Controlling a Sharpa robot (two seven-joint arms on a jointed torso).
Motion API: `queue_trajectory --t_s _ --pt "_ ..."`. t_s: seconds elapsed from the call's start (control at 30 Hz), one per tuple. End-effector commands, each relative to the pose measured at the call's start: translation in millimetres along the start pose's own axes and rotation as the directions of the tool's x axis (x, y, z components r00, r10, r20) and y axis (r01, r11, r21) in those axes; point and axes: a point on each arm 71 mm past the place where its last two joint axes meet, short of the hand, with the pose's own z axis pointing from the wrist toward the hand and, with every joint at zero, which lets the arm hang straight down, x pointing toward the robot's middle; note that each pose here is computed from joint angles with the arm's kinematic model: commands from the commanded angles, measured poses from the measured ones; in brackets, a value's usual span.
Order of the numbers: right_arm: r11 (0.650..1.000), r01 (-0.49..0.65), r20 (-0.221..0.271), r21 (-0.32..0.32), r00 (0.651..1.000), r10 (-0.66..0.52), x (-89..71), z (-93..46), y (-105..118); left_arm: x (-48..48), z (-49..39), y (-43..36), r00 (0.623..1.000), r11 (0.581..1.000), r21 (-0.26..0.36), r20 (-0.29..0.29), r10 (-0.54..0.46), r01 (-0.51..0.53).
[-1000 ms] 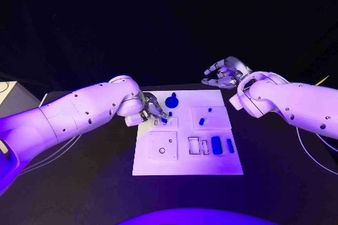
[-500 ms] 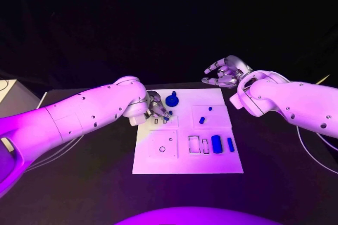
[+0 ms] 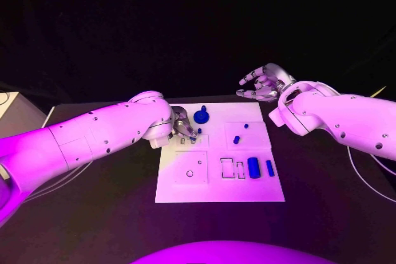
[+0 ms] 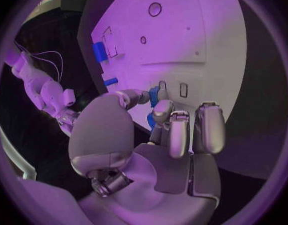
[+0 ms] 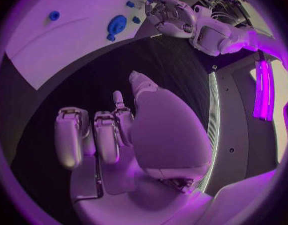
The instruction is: Assemble the parts on the task board
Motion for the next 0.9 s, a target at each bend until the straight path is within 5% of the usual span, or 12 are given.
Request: queue_trajectory --t_s 0.03,0.9 --pt "1.0 0.011 -0.011 -0.013 1.0 -0.011 1.1 -0.4 1.0 -0.4 -1.0 -0.2 1.0 1.0 0.001 0.02 0.013 -0.013" --pt "1.0 0.011 -0.011 -0.013 1.0 -0.011 1.2 -0.7 0.6 7.6 2.8 1.5 1.0 1.0 -0.002 -0.001 0.013 -0.013"
